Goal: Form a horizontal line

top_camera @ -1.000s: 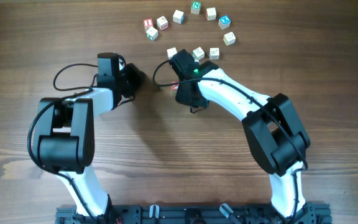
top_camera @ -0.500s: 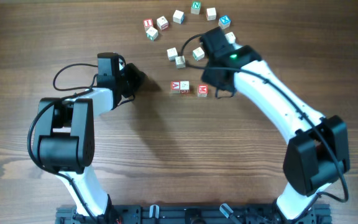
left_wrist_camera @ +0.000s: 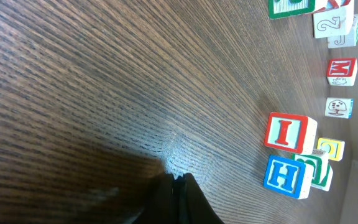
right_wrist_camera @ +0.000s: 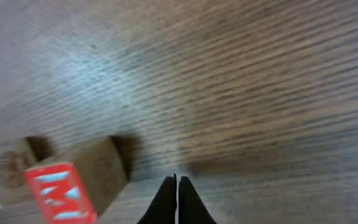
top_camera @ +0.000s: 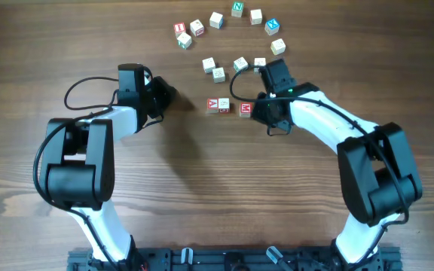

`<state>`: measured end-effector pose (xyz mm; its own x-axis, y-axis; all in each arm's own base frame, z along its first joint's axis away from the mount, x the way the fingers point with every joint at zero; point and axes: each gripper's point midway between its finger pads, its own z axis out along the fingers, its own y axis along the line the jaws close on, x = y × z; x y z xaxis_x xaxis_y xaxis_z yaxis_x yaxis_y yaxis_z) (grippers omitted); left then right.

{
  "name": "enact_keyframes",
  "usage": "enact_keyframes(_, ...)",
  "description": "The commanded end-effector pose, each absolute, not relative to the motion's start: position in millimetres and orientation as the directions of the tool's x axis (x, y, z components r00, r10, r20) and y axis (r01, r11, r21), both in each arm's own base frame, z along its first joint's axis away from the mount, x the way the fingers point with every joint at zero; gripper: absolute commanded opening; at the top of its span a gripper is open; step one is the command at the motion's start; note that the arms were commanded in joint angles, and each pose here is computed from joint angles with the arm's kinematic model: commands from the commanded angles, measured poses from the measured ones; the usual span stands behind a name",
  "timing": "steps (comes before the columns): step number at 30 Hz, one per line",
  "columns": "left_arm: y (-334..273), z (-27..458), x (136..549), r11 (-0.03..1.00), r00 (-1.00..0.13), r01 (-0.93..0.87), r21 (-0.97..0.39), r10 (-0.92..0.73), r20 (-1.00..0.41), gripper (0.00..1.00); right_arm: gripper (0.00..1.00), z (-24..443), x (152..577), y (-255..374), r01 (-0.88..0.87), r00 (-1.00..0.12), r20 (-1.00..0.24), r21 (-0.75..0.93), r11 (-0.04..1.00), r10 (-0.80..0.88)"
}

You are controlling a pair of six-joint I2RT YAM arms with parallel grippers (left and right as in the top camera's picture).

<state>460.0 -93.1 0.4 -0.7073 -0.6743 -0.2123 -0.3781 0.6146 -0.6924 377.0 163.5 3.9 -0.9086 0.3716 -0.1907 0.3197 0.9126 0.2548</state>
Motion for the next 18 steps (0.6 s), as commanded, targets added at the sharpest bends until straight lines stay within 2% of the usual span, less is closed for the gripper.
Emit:
enact_keyframes(1,-87.2,1.7,457.9,0.634,-0.703,-0.375,-0.676,-0.67,-0.238,0.04,0.04,-14.6,373.1,169.8,0.301,-0.923,-0.16,0.262,0.917,0.349)
enact_keyframes(5,-87.2,1.6,457.8,0.634,-0.703,-0.375,-0.676,-0.67,-0.238,0.04,0.04,-27.1,374.0,176.6,0.296,-0.929,-0.136,0.285,0.912,0.344)
enact_keyframes(18,-87.2,1.6,457.8,0.634,-0.703,-0.375,-0.676,-0.67,-0.238,0.04,0.04,-23.3,385.7,185.8,0.264,-0.923,-0.193,0.31,0.913,0.332)
